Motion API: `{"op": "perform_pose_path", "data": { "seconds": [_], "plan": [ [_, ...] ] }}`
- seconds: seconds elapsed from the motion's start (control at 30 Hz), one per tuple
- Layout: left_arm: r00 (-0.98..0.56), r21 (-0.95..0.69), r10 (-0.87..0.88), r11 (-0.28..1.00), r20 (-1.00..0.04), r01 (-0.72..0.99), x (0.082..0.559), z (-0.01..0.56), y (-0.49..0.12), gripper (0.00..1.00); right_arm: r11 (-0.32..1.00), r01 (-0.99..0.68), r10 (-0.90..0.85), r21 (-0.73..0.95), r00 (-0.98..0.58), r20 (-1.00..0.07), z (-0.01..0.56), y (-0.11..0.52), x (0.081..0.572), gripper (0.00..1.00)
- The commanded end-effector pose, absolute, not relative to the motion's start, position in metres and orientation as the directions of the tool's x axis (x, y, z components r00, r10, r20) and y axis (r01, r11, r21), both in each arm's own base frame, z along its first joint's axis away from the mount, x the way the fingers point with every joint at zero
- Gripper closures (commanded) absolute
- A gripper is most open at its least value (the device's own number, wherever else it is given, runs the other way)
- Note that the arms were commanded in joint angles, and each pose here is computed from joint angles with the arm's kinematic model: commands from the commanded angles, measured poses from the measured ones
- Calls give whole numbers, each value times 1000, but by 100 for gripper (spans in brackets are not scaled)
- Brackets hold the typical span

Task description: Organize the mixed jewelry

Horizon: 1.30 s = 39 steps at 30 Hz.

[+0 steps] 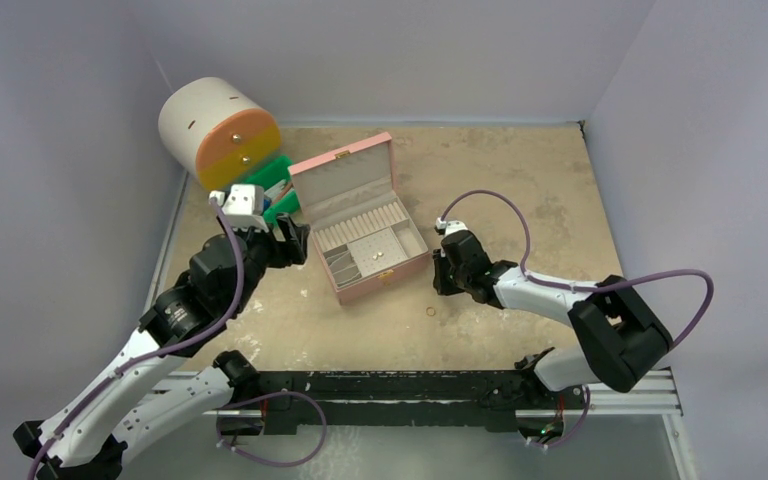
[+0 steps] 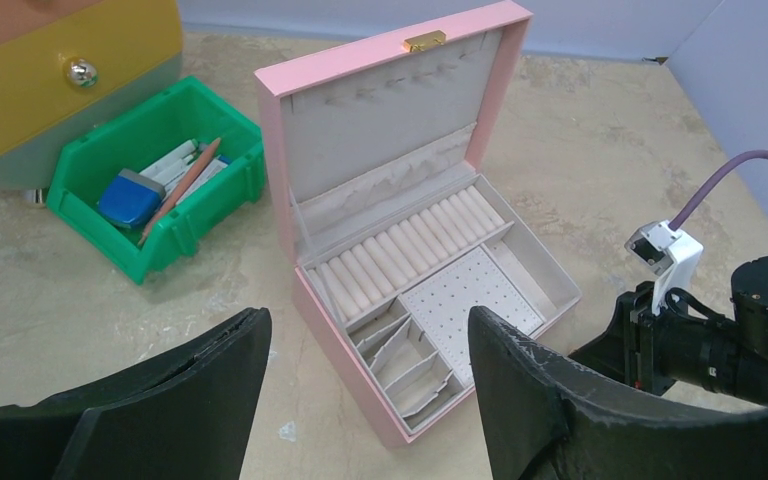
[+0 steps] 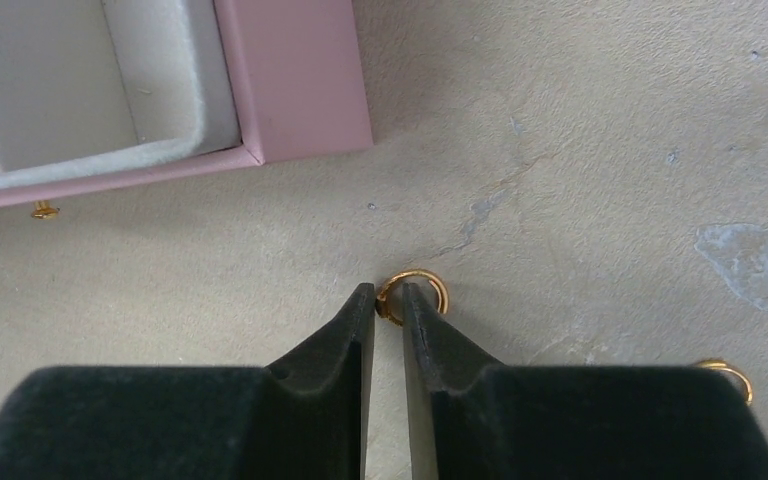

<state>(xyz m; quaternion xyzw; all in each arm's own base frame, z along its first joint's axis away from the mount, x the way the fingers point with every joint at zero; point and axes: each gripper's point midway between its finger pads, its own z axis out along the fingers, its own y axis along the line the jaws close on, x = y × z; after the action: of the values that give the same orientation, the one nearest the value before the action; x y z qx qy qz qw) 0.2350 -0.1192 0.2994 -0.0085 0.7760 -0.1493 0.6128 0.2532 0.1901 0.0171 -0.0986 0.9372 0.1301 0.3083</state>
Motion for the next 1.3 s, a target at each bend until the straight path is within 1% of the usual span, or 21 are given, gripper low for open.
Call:
{"op": "perform_pose_path", "data": {
  "seconds": [0.0, 0.3, 0.47, 0.53, 0.6, 0.83, 1.03, 1.13, 1.27],
  "plan": [
    [-233, -264, -226, 954, -946, 145, 240, 303, -118, 28, 945, -268, -101, 185, -783, -614, 18, 192, 256, 82],
    [-230, -258, -225, 958, -947, 126, 240, 302, -114, 27, 942, -275, -107, 191, -787, -607, 20, 194, 249, 85],
    [-230, -258, -225, 958, -947, 125, 240, 302, -114, 27, 944, -278, -117, 180, -789, -603, 19, 196, 246, 89],
    [-231, -258, -225, 958, -947, 125, 240, 302, -114, 27, 945, -278, -123, 172, -789, -601, 18, 196, 245, 93],
    [-230, -257, -224, 958, -947, 124, 240, 302, -113, 27, 947, -276, -124, 165, -787, -604, 19, 197, 245, 100],
    [-240, -254, -218, 958, -946, 131, 241, 300, -116, 27, 930, -306, -115, 202, -767, -631, 40, 208, 244, 100],
    [-260, -256, -210, 954, -942, 158, 241, 296, -123, 28, 880, -410, -142, 238, -707, -693, 79, 227, 237, 100],
    [-279, -260, -203, 947, -939, 189, 241, 294, -131, 29, 806, -539, -197, 244, -633, -748, 103, 248, 223, 100],
    [-300, -281, -209, 934, -931, 222, 239, 294, -141, 30, 703, -683, -260, 197, -505, -823, 135, 270, 202, 100]
  ]
}}
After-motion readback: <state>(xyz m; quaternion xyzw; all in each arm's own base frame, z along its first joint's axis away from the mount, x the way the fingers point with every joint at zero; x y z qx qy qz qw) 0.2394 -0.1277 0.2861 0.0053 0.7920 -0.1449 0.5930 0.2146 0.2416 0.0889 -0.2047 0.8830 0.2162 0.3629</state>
